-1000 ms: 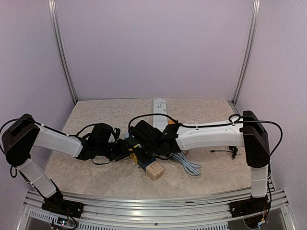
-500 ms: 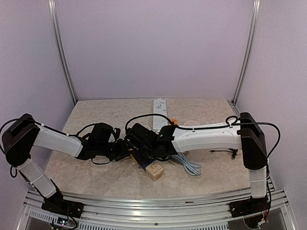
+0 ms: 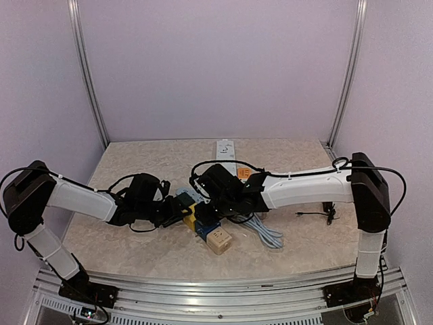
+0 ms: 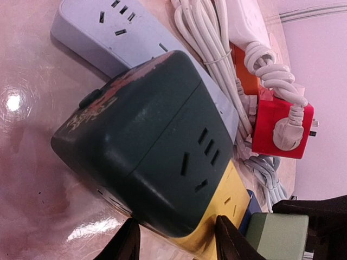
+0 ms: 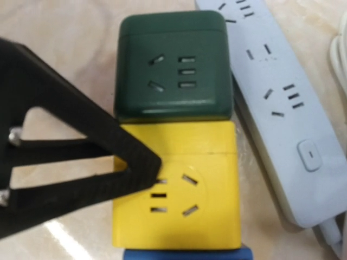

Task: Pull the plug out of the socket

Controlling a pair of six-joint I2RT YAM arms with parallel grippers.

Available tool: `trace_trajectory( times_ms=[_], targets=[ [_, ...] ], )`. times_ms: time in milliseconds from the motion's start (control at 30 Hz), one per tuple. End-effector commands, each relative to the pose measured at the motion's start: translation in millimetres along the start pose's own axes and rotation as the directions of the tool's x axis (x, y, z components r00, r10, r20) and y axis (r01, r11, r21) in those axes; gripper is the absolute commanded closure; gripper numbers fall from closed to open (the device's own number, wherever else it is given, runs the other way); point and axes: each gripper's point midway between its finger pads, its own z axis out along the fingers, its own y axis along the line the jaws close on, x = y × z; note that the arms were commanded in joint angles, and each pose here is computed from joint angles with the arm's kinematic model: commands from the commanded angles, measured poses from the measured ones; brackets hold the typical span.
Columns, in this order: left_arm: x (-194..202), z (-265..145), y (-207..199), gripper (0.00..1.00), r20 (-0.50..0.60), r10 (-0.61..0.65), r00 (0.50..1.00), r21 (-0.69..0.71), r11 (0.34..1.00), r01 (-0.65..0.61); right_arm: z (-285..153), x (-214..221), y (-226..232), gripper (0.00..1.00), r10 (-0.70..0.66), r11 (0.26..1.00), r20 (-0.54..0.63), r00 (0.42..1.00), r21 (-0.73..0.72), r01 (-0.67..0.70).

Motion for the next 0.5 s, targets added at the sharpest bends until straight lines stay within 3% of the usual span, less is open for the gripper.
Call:
trace_trajectory(
  times_ms=[0, 467],
  targets=[
    [26.3, 4.5, 34.5, 0.55, -0.085, -0.001, 0.996, -0.128, 0.992, -0.009, -10.5, -16.2, 13.8, 1.0, 0.106, 0.982, 0.049, 0.993, -0.16, -0.097],
    [26.4, 6.0, 33.3, 0.55, -0.085, -0.001, 0.996, -0.125, 0.992, -0.01, -17.1, -20.7, 16.4, 1.0, 0.151, 0.966, 0.065, 0.986, -0.22, -0.133]
  ],
)
